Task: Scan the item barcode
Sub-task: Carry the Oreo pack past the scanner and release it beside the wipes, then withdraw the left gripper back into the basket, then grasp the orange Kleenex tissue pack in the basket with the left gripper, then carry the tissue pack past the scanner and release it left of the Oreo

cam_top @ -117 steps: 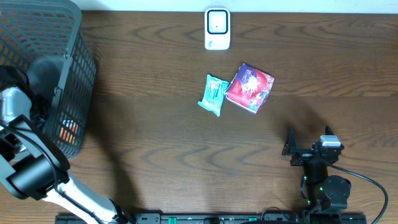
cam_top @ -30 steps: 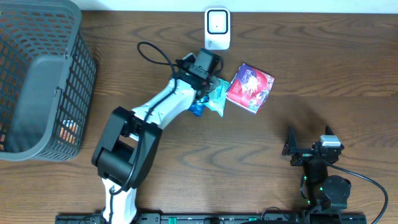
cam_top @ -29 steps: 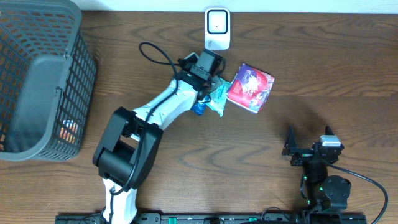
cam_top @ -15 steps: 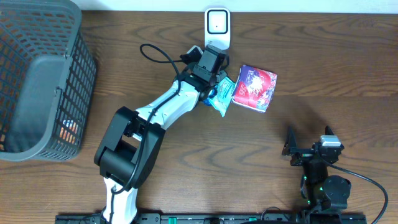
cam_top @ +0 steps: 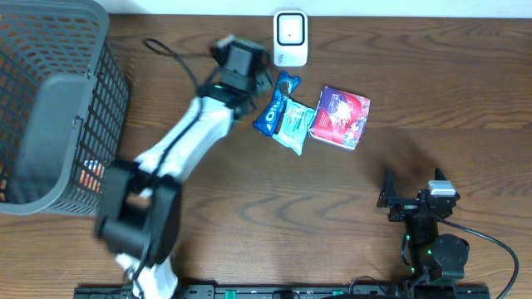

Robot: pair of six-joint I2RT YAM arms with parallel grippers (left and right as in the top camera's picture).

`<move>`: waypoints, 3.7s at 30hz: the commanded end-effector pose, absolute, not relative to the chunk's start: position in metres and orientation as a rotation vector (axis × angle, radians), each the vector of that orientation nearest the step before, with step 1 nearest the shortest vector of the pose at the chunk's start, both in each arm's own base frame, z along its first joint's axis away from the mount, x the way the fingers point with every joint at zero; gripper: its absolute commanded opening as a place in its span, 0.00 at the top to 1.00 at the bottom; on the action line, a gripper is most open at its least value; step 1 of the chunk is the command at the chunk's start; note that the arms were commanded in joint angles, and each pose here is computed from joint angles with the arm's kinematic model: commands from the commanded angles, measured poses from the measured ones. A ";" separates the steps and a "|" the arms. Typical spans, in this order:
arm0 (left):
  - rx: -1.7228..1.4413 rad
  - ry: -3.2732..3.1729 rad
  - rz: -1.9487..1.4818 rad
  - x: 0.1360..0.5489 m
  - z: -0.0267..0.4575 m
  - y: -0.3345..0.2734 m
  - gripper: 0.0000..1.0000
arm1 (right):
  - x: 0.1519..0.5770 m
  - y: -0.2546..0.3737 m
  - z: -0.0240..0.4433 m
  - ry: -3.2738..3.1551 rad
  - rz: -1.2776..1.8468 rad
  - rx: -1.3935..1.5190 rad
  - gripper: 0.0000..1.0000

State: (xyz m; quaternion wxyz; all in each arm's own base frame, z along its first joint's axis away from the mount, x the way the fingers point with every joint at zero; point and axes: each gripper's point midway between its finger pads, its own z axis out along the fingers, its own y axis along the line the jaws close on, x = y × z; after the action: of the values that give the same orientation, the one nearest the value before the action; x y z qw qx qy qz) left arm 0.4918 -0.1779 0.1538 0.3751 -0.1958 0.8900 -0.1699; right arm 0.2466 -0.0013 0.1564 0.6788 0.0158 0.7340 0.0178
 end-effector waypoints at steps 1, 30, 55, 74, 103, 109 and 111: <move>-0.153 2.111 -0.285 0.484 0.251 -0.147 0.34 | 0.246 -0.002 0.155 1.650 0.047 0.050 0.01; -1.279 2.339 0.072 0.294 0.173 0.257 0.65 | 0.246 -0.002 0.155 1.650 0.047 0.050 0.01; -1.101 2.752 -0.184 0.274 0.053 0.201 0.42 | 0.246 -0.002 0.155 1.650 0.047 0.050 0.01; -1.080 2.704 -0.154 0.273 0.020 0.200 0.92 | 0.246 -0.002 0.155 1.651 0.047 0.050 0.01; -0.590 1.747 -0.752 0.356 0.434 0.053 0.93 | 0.246 -0.002 0.155 1.650 0.047 0.050 0.01; -0.463 2.021 -0.565 0.384 0.367 -0.010 0.93 | 0.246 -0.002 0.155 1.650 0.047 0.050 0.01; -0.489 2.124 -0.476 0.391 0.336 -0.022 0.93 | 0.246 -0.002 0.155 1.650 0.047 0.050 0.01</move>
State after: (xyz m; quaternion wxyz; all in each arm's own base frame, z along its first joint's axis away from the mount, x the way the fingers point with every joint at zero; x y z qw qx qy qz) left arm 0.3754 -0.0207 0.3778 0.4631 -0.1888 0.8163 -0.2892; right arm 0.2466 -0.0013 0.1563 0.6786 0.0159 0.7341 0.0176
